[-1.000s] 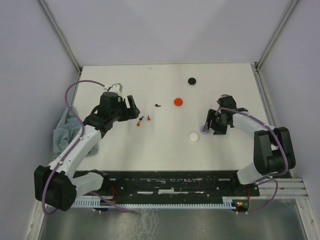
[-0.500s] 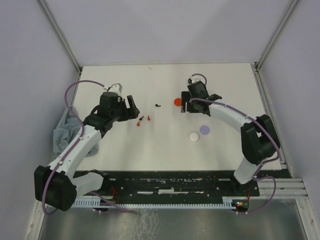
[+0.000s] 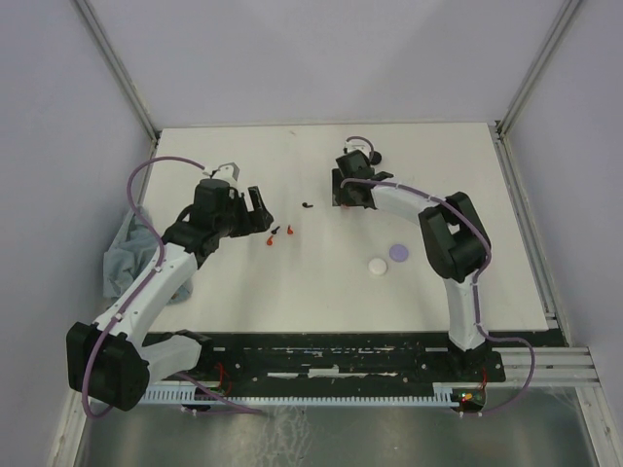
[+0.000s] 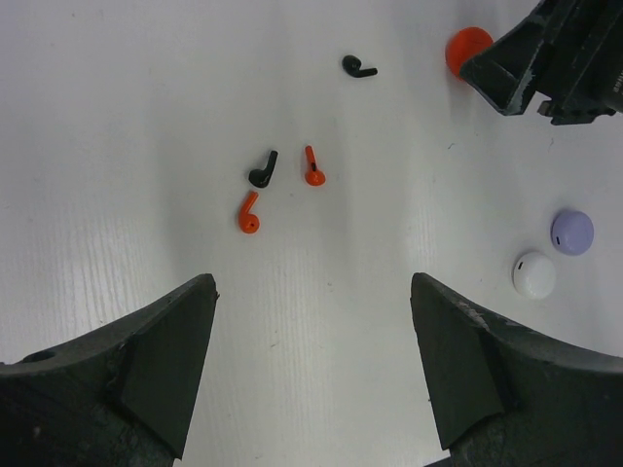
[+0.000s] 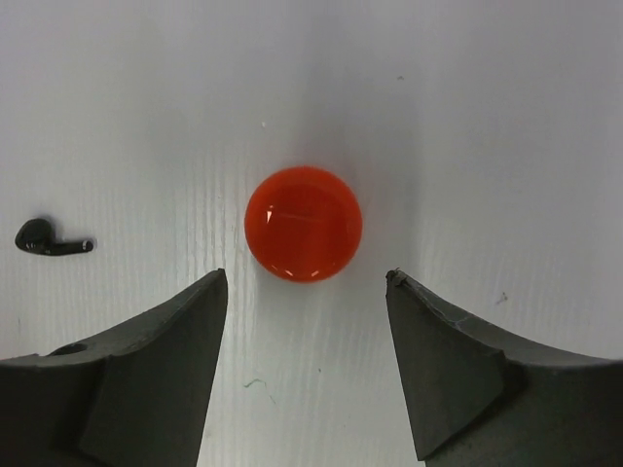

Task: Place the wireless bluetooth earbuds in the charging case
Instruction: Pick up the charging case at the center of the board.

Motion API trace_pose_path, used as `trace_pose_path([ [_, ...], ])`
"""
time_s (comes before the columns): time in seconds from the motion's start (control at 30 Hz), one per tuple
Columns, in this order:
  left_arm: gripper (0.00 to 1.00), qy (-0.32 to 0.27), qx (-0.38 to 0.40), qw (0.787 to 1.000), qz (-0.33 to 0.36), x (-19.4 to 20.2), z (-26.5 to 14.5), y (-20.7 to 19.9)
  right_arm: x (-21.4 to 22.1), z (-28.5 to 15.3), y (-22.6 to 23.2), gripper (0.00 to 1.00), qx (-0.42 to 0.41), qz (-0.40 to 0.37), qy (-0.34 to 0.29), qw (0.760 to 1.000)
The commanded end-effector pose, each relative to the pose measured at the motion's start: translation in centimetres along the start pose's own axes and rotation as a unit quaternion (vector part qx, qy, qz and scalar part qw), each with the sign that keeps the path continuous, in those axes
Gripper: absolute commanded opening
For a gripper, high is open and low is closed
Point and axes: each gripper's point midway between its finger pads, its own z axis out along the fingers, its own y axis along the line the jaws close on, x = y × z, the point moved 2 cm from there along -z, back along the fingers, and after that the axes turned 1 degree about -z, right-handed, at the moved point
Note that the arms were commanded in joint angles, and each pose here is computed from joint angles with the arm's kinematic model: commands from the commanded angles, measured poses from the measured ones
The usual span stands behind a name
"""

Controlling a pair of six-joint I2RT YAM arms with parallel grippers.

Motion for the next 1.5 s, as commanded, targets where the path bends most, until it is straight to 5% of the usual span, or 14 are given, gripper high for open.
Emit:
trace_pose_path([
  [0.0, 0.87, -0.008, 0.019, 1.000, -0.011, -0.8, -0.3, -0.9, -2.3, 1.3, 1.2, 0.73, 0.000, -0.001, -0.030, 1.000],
  [0.43, 0.86, -0.002, 0.052, 0.998, -0.021, -1.4, 0.4, -2.3, -1.1, 2.1, 0.9, 0.48, 0.008, -0.015, -0.019, 1.000],
  [0.9, 0.79, 0.000, 0.177, 0.983, -0.044, -4.4, 0.3, -7.6, -1.1, -8.9, 2.9, 0.41, -0.112, -0.073, -0.116, 0.984],
  [1.1, 0.77, -0.007, 0.241, 0.969, -0.060, -5.7, -0.6, -10.0, -2.8, -14.9, 5.4, 0.40, -0.186, -0.108, -0.213, 0.953],
  [1.47, 0.71, -0.018, 0.333, 0.941, -0.062, -6.9, -3.1, -12.9, -3.8, -23.3, 9.8, 0.40, -0.297, -0.188, -0.372, 0.859],
])
